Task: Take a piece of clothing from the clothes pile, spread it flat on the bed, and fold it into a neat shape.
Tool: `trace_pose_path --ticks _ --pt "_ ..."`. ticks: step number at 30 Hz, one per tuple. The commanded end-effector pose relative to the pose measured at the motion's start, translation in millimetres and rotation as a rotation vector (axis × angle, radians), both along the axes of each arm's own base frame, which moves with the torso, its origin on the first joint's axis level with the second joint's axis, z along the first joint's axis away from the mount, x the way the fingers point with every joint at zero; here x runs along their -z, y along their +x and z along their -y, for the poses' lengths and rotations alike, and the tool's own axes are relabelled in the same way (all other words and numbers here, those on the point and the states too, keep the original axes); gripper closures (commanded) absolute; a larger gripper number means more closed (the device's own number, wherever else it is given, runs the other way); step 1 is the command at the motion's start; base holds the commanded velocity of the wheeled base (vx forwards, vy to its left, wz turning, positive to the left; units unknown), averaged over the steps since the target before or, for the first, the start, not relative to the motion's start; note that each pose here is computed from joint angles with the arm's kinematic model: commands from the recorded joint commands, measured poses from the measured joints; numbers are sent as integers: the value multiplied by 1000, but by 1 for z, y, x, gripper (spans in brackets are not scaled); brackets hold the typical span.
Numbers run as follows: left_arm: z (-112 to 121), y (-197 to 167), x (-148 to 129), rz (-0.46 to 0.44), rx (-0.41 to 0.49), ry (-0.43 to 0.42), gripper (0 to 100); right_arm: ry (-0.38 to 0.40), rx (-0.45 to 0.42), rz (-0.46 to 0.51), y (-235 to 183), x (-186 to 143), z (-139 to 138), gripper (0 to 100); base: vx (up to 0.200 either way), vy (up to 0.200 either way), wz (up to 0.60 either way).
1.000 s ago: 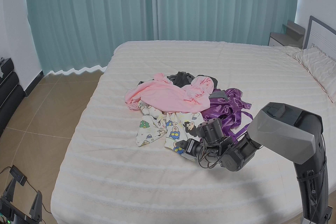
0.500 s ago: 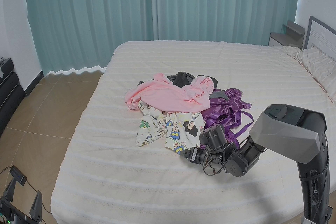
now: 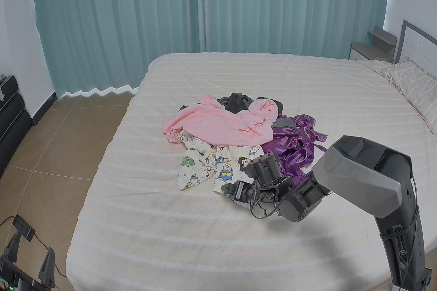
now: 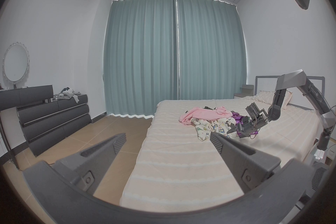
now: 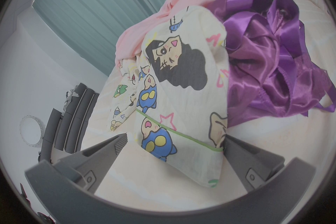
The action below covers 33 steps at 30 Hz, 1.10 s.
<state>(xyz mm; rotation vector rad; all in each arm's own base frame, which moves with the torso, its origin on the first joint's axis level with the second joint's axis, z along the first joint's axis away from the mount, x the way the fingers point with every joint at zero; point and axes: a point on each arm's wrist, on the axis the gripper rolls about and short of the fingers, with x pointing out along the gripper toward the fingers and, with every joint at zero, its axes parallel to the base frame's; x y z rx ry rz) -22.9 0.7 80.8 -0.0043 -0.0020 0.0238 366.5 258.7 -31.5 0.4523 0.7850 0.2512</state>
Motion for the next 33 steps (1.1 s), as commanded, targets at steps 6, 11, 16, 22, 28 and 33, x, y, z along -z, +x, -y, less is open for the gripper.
trace_pose_path --ticks 6,11,16,22,28,33 --pt "0 0 5 0 -1 0 0 -7 -21 15 7 5 -7 100 0 0 0" --pt "0 0 5 0 -1 0 0 1 -16 19 4 0 -4 100 0 0 0" --pt "0 0 5 -2 -1 0 0 37 -13 49 -7 -26 6 100 0 0 0" --pt "0 0 5 0 -1 0 0 146 -102 90 -46 -46 17 100 0 0 0" --pt "0 0 5 0 -1 3 0 211 -161 147 -79 -55 32 100 0 0 0" --pt "0 0 5 0 -1 3 0 239 -173 182 -99 -63 46 100 0 0 0"
